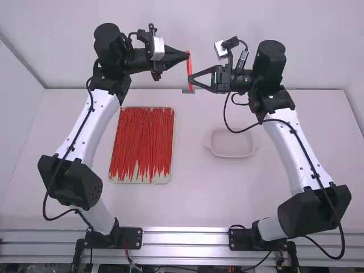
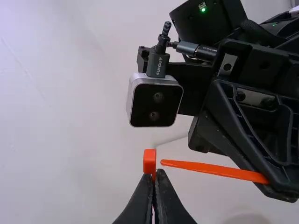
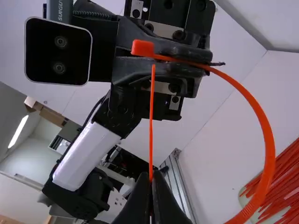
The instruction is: Fasten the cable tie
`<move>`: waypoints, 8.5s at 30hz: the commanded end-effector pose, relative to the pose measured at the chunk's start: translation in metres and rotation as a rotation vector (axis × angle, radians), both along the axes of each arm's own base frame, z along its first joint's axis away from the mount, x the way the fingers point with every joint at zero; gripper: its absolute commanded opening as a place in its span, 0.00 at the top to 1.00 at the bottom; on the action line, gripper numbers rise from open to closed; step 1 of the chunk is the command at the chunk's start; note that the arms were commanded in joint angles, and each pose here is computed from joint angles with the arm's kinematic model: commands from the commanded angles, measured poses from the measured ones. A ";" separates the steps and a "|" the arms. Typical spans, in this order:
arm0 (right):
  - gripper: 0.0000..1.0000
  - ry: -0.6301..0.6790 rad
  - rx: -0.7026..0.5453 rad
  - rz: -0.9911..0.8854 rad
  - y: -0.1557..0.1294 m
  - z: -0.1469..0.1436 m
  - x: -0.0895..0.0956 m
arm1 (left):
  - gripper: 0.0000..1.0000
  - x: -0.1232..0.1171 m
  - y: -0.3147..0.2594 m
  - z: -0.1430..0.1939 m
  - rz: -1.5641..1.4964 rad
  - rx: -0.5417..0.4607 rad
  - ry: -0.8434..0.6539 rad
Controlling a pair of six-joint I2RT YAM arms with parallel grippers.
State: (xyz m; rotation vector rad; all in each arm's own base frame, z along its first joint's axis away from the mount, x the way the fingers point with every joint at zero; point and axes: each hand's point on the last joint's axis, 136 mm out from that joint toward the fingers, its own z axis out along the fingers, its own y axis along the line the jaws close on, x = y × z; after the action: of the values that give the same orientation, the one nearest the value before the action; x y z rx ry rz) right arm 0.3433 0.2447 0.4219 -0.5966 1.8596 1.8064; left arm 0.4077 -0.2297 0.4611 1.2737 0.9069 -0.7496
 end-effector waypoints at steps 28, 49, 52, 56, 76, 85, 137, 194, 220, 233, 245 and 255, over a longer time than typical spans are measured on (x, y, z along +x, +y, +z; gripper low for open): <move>1.00 -0.050 0.002 0.031 -0.001 0.002 -0.006 | 0.98 -0.015 -0.002 0.002 -0.064 0.009 -0.010; 1.00 -0.043 0.003 0.029 -0.001 0.003 -0.006 | 0.98 -0.020 -0.011 0.003 -0.083 0.008 -0.012; 1.00 -0.024 0.003 0.020 -0.001 0.003 -0.004 | 0.98 -0.022 -0.015 0.002 -0.094 0.008 -0.010; 1.00 -0.018 0.002 0.000 -0.002 0.003 -0.001 | 0.98 -0.024 -0.017 0.002 -0.099 0.008 -0.012; 1.00 0.016 0.047 -0.033 -0.015 0.023 0.007 | 0.98 -0.039 -0.017 -0.006 -0.194 0.034 -0.010; 1.00 0.016 0.052 -0.069 -0.016 0.024 0.013 | 0.98 -0.048 -0.028 -0.006 -0.231 0.035 -0.002; 0.55 0.065 0.050 -0.102 -0.045 0.023 0.022 | 0.98 -0.058 -0.056 -0.025 -0.268 0.045 0.103; 0.71 -0.012 0.036 -0.097 -0.061 0.021 0.023 | 0.98 -0.058 -0.055 -0.153 -0.243 0.006 0.558; 0.63 0.023 -0.025 -0.002 -0.021 -0.015 0.001 | 0.98 -0.062 -0.035 -0.075 -0.266 -0.097 0.439; 1.00 -0.040 -0.028 -0.016 -0.027 -0.015 0.005 | 0.01 -0.032 -0.032 -0.080 -0.162 -0.143 0.550; 1.00 -0.051 -0.076 -0.186 -0.087 -0.035 0.033 | 0.01 0.006 -0.002 -0.133 -0.001 -0.104 0.847; 1.00 0.115 -0.628 -0.557 -0.143 -0.152 0.055 | 0.01 0.011 0.040 -0.200 0.133 -0.050 1.207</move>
State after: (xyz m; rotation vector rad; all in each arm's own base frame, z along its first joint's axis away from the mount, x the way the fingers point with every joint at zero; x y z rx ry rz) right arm 0.3887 0.1184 0.2872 -0.0694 2.3181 1.2689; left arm 0.4164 -0.2012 0.2601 0.5591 1.9095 -1.5009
